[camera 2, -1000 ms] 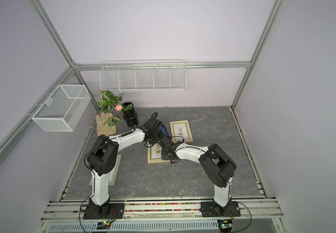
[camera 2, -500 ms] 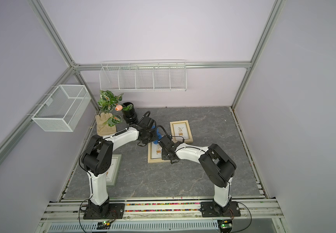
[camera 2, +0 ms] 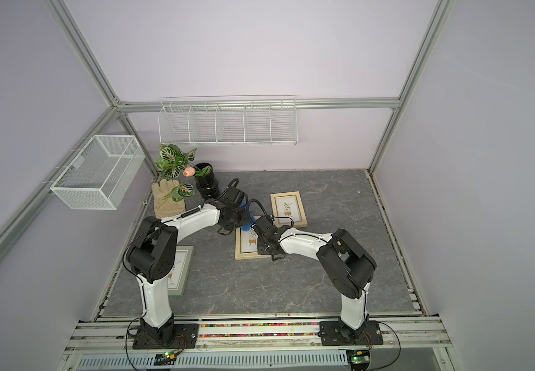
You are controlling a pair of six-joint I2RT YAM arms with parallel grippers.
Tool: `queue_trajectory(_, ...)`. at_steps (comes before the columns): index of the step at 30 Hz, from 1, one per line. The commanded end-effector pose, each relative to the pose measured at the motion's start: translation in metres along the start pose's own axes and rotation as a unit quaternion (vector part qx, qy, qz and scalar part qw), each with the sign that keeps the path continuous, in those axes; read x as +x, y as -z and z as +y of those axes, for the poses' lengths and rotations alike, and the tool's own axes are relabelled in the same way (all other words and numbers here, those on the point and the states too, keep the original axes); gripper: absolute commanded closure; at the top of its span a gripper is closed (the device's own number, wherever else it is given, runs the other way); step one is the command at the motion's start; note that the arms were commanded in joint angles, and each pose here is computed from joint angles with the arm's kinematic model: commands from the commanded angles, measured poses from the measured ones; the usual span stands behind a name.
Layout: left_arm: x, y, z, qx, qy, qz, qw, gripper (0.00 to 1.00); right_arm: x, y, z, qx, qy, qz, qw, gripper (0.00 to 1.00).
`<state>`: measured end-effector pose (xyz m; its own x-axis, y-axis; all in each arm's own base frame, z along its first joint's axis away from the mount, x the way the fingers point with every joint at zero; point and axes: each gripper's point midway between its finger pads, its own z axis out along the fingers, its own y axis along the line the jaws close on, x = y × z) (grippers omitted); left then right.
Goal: Wipe the picture frame with a cloth
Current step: Wipe the dirt from the picture frame.
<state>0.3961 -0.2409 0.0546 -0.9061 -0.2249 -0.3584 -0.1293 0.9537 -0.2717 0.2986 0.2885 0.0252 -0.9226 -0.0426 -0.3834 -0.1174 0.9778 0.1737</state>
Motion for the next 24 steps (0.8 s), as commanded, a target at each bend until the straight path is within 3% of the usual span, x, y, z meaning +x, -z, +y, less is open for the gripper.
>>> queue_trajectory(1, 0.02, 0.007, 0.02, -0.034, -0.025, 0.009, 0.999, 1.0, 0.042, -0.013, -0.034, 0.062, 0.007, 0.069, 0.996, 0.74)
queue_trajectory(7, 0.083, 0.019, 0.017, -0.001, -0.044, 0.053, 0.998, 1.0, 0.04, -0.014, -0.035, 0.065, 0.008, 0.07, 0.995, 0.74)
queue_trajectory(12, 0.127, 0.029, 0.031, 0.014, -0.019, 0.088, 0.996, 1.0, 0.04, -0.014, -0.034, 0.064, 0.008, 0.071, 0.995, 0.74)
queue_trajectory(14, 0.122, 0.027, 0.031, 0.011, -0.02, 0.085, 0.996, 1.0, 0.04, -0.014, -0.034, 0.064, 0.008, 0.071, 0.995, 0.74)
queue_trajectory(21, 0.049, 0.002, 0.0, 0.012, -0.021, 0.051, 0.998, 1.0, 0.039, -0.011, -0.036, 0.067, 0.007, 0.069, 0.995, 0.74)
queue_trajectory(24, 0.057, 0.006, -0.004, 0.006, -0.035, 0.057, 0.998, 1.0, 0.038, -0.01, -0.036, 0.068, 0.006, 0.068, 0.995, 0.74)
